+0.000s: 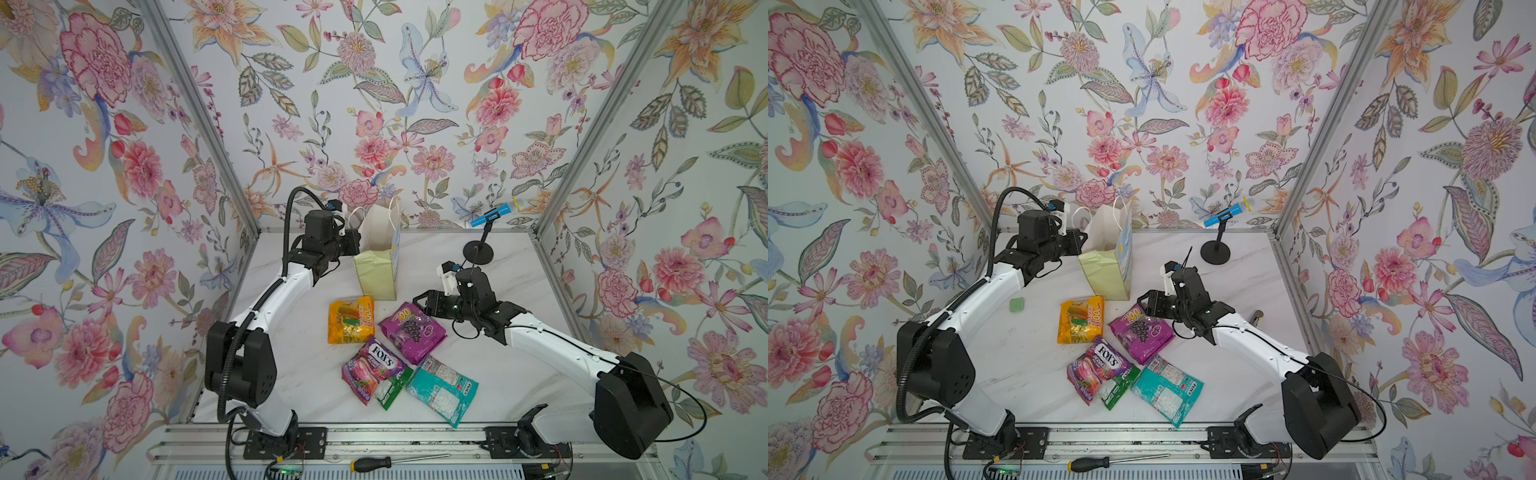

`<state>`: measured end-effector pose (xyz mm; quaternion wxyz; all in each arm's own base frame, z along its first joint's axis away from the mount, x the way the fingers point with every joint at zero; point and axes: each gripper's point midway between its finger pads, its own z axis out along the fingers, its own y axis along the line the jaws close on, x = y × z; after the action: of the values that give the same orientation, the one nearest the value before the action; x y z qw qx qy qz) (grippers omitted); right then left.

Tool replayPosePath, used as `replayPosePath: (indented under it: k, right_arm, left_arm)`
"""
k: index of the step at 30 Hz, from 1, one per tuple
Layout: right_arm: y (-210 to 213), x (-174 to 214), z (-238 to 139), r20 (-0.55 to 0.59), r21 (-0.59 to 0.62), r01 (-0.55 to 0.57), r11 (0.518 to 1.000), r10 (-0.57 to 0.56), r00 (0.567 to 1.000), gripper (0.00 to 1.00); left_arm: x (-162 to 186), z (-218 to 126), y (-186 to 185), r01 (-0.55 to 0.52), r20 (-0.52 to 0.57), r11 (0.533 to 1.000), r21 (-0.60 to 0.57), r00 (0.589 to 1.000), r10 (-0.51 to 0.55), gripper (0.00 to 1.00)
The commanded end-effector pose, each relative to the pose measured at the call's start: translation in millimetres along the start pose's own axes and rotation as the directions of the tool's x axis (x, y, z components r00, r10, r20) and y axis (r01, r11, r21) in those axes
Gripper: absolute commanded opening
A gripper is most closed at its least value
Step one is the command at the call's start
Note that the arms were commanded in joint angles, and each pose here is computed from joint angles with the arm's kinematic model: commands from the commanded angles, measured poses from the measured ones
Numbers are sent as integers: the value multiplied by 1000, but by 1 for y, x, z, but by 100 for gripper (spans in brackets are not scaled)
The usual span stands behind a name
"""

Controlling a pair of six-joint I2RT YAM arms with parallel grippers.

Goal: Place the snacks into the paper bag
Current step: 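Move the right gripper back toward the teal FOX'S pack nearest the robot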

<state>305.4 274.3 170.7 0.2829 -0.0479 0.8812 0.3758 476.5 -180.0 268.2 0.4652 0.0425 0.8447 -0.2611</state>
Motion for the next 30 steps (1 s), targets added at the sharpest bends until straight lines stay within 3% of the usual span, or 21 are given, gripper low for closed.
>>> replayPosePath:
  k: [1, 7, 15, 22, 30]
  right_arm:
    - [9, 2, 4, -10, -20, -5, 1000, 5, 1000, 56]
    - [8, 34, 2, -85, 20, 8, 1000, -6, 996, 55]
    - [-48, 89, -50, -108, 241, -93, 966, 122, 987, 55]
    - [-97, 145, -105, -73, 407, -259, 876, 314, 947, 55]
    - [-132, 192, -128, -67, 507, -360, 783, 453, 889, 56]
  left_arm:
    - [-7, -11, -2, 2, 29, 1000, 0, 1000, -2, 0]
    - [-7, -11, -2, 1, 30, 1000, 0, 1000, -1, 0]
    - [-6, -9, -2, 0, 30, 1000, 5, 1000, 0, 0]
    - [-5, -6, -3, 4, 29, 1000, 19, 1000, -5, 0]
    - [-4, -4, -3, 1, 25, 1000, 25, 1000, -1, 0]
